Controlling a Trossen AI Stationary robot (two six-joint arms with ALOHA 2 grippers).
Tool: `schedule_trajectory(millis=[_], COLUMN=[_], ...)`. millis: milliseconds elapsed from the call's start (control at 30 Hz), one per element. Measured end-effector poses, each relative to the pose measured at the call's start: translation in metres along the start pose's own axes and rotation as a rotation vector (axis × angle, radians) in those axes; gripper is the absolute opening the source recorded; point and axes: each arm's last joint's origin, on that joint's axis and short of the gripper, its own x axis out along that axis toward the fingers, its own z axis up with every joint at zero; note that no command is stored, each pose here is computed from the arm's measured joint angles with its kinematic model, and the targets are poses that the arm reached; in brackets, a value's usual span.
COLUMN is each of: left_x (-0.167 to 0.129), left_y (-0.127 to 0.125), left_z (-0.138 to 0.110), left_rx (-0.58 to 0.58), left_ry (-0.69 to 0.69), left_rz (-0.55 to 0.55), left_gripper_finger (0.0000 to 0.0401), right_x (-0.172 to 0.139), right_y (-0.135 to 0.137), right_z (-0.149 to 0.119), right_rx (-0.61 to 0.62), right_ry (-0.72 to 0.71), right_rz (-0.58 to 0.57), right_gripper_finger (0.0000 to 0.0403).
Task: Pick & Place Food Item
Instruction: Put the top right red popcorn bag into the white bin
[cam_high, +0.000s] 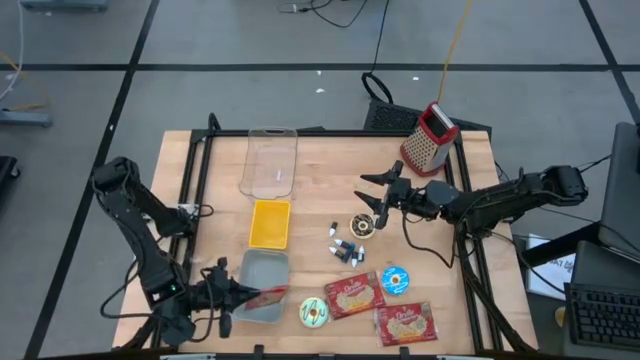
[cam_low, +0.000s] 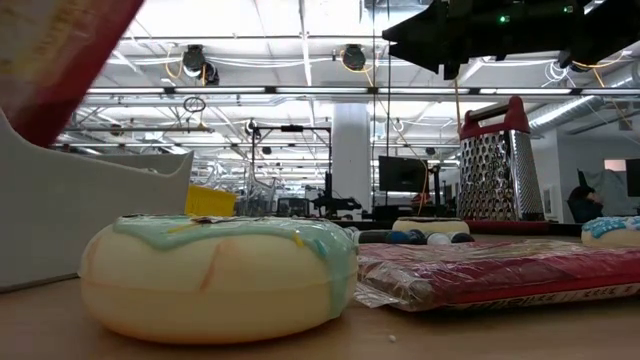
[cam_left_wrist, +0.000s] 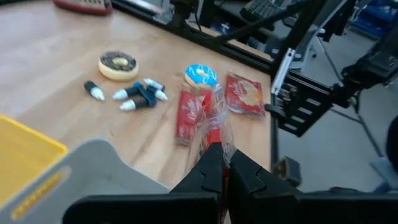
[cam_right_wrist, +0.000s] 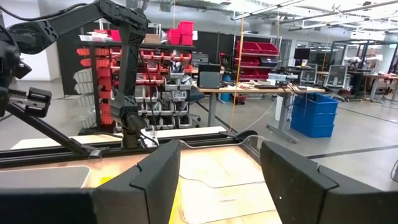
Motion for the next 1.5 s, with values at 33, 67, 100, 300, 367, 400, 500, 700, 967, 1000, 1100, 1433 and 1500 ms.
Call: schedule_trajectory(millis=[33,67,100,300,367,400,500,700,967,1000,1100,1433,1500], left_x=[-0.001,-0.002,-0.003,-0.006,-0.006,-0.006,-0.004,-0.001,0.008,0.009,0.011,0.019,0.02], left_y=[0.0,-0.001,-0.001,-0.002,-0.001,-0.001,0.0,0.001,0.01,0.011,0.014,0.019,0.021], left_z=[-0.001,-0.001,-0.002,-0.006,-0.007,-0.006,-0.006,-0.004,0.0,0.0,0.001,0.004,0.004], left_rx=[-0.014,-0.024,-0.03,-0.044,-0.036,-0.035,-0.023,0.022,0.032,0.034,0.046,0.147,0.147], left_ry=[0.004,0.006,0.007,0.065,0.079,0.085,0.092,0.086,0.084,0.085,0.106,0.16,0.178], left_rz=[-0.005,-0.009,-0.012,-0.037,-0.036,-0.034,-0.029,-0.022,0.046,0.055,0.071,0.082,0.093], left_gripper_finger=[0.0,0.0,0.0,0.0,0.0,0.0,0.0,0.0011,0.008,0.0092,0.0123,0.0176,0.0176], right_x=[0.0,0.0,0.0,0.0,0.0,0.0,0.0,0.0,0.0,0.0,0.0,0.0,0.0], right_y=[0.0,0.0,0.0,0.0,0.0,0.0,0.0,0.0,0.0,0.0,0.0,0.0,0.0], right_z=[0.0,0.0,0.0,0.0,0.0,0.0,0.0,0.0,0.0,0.0,0.0,-0.001,-0.001], right_rx=[0.0,0.0,-0.001,-0.001,-0.001,-0.001,-0.001,-0.001,-0.02,-0.02,-0.02,-0.026,-0.027], right_ry=[0.0,0.001,0.002,0.004,0.004,0.004,0.003,0.003,0.003,0.003,0.003,0.01,0.013], right_rz=[0.0,0.0,0.0,0.0,0.0,0.0,0.0,0.0,-0.001,-0.001,-0.001,0.0,-0.001], right_gripper_finger=[0.021,0.021,0.021,0.0206,0.0206,0.0206,0.0205,0.0205,0.0201,0.0201,0.0201,0.0201,0.0201])
